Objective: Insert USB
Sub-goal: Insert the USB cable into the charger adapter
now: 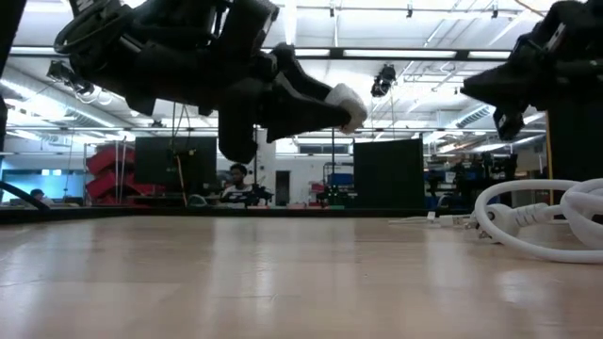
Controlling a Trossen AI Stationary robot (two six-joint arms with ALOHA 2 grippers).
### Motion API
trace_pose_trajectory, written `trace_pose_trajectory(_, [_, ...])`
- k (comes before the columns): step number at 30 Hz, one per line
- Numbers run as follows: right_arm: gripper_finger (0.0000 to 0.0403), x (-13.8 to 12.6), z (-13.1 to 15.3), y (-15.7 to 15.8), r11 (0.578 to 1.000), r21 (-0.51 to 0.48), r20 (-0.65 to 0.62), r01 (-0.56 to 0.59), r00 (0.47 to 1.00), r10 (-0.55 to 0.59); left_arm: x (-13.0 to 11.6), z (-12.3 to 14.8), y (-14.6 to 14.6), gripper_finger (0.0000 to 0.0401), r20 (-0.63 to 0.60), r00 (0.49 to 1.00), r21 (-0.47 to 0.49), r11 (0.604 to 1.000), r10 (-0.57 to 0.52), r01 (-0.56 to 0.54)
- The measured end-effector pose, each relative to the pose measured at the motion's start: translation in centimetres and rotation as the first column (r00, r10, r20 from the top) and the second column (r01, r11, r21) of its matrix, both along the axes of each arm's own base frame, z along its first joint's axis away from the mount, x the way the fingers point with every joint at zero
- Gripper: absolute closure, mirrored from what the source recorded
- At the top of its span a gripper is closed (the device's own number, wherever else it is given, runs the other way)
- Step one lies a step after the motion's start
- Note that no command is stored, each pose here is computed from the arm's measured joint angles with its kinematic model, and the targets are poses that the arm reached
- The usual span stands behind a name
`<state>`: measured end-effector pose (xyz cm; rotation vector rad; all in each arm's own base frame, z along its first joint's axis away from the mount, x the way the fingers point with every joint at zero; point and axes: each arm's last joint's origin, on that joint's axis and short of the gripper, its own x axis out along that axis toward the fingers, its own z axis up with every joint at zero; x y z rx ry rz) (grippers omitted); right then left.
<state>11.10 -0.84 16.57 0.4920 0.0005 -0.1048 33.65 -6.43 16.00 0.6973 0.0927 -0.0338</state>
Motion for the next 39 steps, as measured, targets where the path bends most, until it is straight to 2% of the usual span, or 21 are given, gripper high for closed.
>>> trace_pose_trajectory(4, [0.0355,1.1,-0.6,0.9,0.998,0.015,-0.063,-0.066,0.996,0.067,0.1,0.6,-0.1,0.0242,0.055,0.997,-0.01,0.998,-0.056,0.056])
trace_pose_trajectory(10, [0.0351,3.0,-0.3,2.7,0.988,-0.058,0.021,-0.146,0.989,0.147,0.0,1.4,-0.5,0.0242,0.143,0.975,0.023,0.986,-0.168,0.167])
trace_pose_trajectory(13, [0.0349,3.9,-0.3,3.3,0.99,-0.066,0.064,-0.123,0.99,0.127,0.0,1.5,-0.5,0.0242,0.159,0.967,0.025,0.98,-0.197,0.196])
trace_pose_trajectory(17, [0.0335,5.6,-1.1,3.2,0.995,-0.081,-0.027,-0.064,0.998,0.062,0.2,0.8,-0.5,0.0242,0.132,0.974,0.002,0.982,-0.187,0.188])
trace_pose_trajectory(19, [0.0322,6.4,-2.1,2.5,0.997,-0.064,-0.129,-0.031,0.991,0.023,0.2,0.4,-0.5,0.0242,0.119,0.977,-0.02,0.984,-0.175,0.179])
trace_pose_trajectory(24, [0.0286,8.4,-2.6,0.5,0.996,0.037,-0.32,-0.077,0.944,0.085,0.3,0.0,-0.5,0.0242,0.104,0.98,-0.027,0.984,-0.171,0.175])
trace_pose_trajectory(26, [0.0275,9.3,-1.9,-0.2,0.994,0.053,-0.397,-0.092,0.912,0.105,0.3,0.0,-0.5,0.0242,0.105,0.98,-0.028,0.984,-0.171,0.174])
trace_pose_trajectory(29, [0.0265,11.0,0.3,-1.0,0.995,0.013,-0.517,-0.103,0.851,0.095,0.3,0.0,-0.5,0.0242,0.106,0.98,-0.029,0.984,-0.17,0.174])
trace_pose_trajectory(31, [0.0263,11.5,2.0,-1.3,0.994,-0.055,-0.637,-0.092,0.77,0.036,0.3,-0.1,-0.5,0.0242,0.101,0.981,-0.031,0.985,-0.165,0.169])
trace_pose_trajectory(34, [0.0265,11.5,3.4,-1.6,0.991,-0.122,-0.788,-0.06,0.613,-0.06,0.3,-0.2,-0.4,0.0242,0.089,0.985,-0.033,0.988,-0.146,0.149])
trace_pose_trajectory(36, [0.0269,11.4,3.1,-1.7,0.993,-0.104,-0.851,-0.054,0.521,-0.06,0.3,-0.2,-0.4,0.0242,0.085,0.987,-0.032,0.99,-0.136,0.139])
trace_pose_trajectory(39, [0.0275,11.3,1.3,-1.7,0.995,-0.08,-0.904,-0.054,0.425,-0.05,0.3,-0.2,-0.4,0.0242,0.085,0.988,-0.033,0.99,-0.131,0.134])
